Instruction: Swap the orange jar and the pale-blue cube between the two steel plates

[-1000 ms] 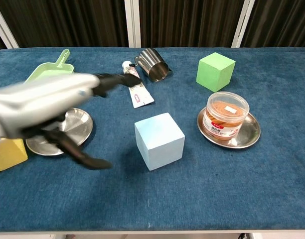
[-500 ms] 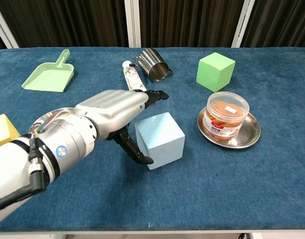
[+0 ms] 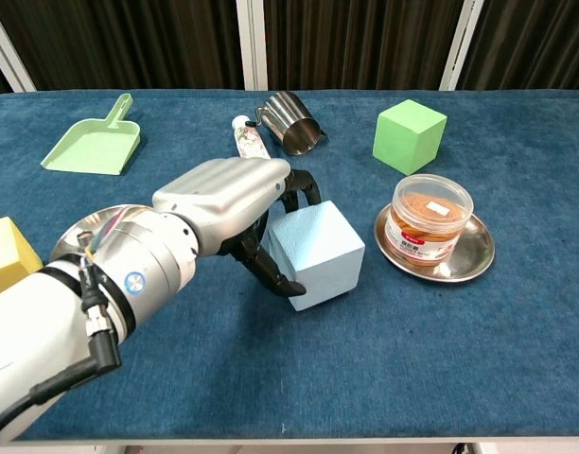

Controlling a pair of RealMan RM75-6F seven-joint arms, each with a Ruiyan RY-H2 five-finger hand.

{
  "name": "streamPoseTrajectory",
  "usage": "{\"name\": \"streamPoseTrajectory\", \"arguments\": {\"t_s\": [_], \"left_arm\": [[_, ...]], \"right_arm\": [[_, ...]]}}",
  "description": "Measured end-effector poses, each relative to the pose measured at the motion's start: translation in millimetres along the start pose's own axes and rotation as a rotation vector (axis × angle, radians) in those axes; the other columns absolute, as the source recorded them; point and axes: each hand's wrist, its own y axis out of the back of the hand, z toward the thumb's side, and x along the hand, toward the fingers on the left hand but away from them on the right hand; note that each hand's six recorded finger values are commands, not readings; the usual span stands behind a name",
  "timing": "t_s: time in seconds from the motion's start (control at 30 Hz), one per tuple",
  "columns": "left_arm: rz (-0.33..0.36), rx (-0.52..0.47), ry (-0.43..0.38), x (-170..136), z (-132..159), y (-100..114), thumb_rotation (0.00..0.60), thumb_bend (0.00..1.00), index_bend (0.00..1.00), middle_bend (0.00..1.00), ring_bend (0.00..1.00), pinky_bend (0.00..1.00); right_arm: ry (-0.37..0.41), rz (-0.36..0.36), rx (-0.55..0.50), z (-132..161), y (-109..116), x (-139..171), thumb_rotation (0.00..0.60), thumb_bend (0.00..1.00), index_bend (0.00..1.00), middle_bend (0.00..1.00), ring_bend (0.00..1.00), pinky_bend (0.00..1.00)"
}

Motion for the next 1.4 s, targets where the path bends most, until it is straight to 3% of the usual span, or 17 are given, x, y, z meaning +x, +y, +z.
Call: {"name": "streamPoseTrajectory", "arguments": {"t_s": [0.1, 0.33, 0.5, 0.63, 0.77, 0.93, 1.23, 1.4], "left_arm": [[0.015, -0.005, -0.006, -2.3, -0.2, 4.6, 0.6, 0.45, 0.57, 0.59, 0.64, 0.72], [0.082, 0.044, 0.009, -17.0, -24.8, 37.7, 0.6, 0.45, 0.58, 0.6, 0.64, 0.72], [0.134, 0.135, 0.133, -35.6, -84.9, 72.4, 0.6, 0.45, 0.58, 0.6, 0.64, 0.72], [0.124, 0.149, 0.247, -56.4, -130.7, 87.2, 0.6, 0.45, 0.58, 0.6, 0.63, 0.72], [0.065, 0.147, 0.316, -73.5, -157.2, 78.4, 0.6, 0.44, 0.58, 0.6, 0.63, 0.72], [0.0, 0.144, 0.321, -73.5, -162.2, 61.0, 0.6, 0.37, 0.57, 0.58, 0.6, 0.65], [-0.039, 0.17, 0.27, -66.6, -158.3, 48.6, 0.599, 0.03, 0.25, 0.32, 0.31, 0.42], [-0.066, 0.195, 0.257, -71.4, -155.1, 48.4, 0.569, 0.0, 0.17, 0.25, 0.22, 0.37]], "right_arm": [[-0.003, 0.003, -0.001, -0.3, -0.4, -0.3, 0.455, 0.17, 0.0, 0.0, 0.0, 0.0], [-0.003, 0.004, -0.015, -2.0, 1.7, 2.8, 0.456, 0.17, 0.0, 0.0, 0.0, 0.0], [0.001, 0.005, -0.016, -1.5, 2.4, 4.3, 0.456, 0.17, 0.0, 0.0, 0.0, 0.0], [0.003, 0.012, -0.014, -0.3, 0.6, 4.2, 0.455, 0.17, 0.0, 0.0, 0.0, 0.0], [0.015, 0.026, -0.015, 3.2, -2.0, 4.6, 0.455, 0.17, 0.0, 0.0, 0.0, 0.0], [0.035, 0.033, -0.016, 8.0, -2.8, 7.1, 0.456, 0.17, 0.0, 0.0, 0.0, 0.0], [0.032, 0.028, -0.027, 5.7, 0.2, 8.8, 0.456, 0.17, 0.0, 0.0, 0.0, 0.0], [0.036, 0.033, -0.023, 6.9, -1.0, 9.0, 0.457, 0.17, 0.0, 0.0, 0.0, 0.0]]}}
